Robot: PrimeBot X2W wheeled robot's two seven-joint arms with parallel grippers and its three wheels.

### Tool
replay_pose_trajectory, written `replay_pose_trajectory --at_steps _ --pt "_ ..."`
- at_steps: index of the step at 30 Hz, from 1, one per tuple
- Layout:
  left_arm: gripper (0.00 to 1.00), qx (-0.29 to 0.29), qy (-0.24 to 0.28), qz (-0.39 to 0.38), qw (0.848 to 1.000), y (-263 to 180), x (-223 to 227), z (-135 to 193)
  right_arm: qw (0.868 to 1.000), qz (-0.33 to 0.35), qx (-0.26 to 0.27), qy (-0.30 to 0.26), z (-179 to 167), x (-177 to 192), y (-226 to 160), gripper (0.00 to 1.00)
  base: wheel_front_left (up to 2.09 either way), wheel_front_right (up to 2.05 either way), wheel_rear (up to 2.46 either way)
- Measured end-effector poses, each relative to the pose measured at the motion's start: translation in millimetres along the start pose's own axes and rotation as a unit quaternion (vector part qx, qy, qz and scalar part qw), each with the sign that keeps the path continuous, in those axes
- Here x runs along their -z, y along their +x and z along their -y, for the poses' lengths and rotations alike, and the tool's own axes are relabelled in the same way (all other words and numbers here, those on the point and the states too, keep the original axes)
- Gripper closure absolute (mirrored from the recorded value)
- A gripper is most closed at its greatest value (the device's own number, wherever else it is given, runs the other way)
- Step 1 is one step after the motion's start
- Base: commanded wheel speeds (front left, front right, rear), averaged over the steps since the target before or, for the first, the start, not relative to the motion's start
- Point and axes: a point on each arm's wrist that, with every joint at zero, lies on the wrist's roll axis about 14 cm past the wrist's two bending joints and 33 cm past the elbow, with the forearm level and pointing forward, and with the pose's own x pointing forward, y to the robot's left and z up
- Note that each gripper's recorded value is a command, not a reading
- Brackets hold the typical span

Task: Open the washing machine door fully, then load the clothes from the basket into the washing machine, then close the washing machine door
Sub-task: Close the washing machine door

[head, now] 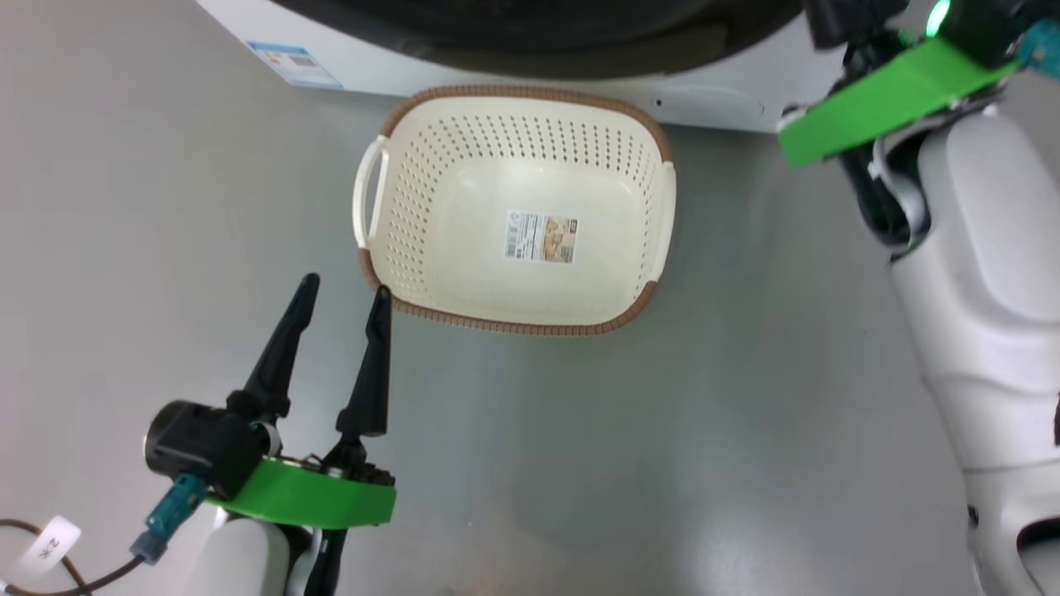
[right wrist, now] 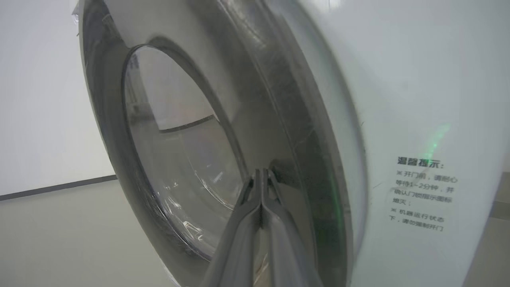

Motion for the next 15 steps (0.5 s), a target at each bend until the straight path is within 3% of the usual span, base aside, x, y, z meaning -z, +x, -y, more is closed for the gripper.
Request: replay_pose_trajectory --at_steps 5,15 --pt "0.0 0.005 -0.001 -0.009 1.0 7 8 2 1.0 0.007 0.018 0.005 17 2 12 1.0 0.0 0.0 0.0" --pt "0.0 0.007 -0.002 -0.006 1.0 11 8 3 1.0 0.004 0.011 0.002 14 3 19 1.0 0.0 0.0 0.0"
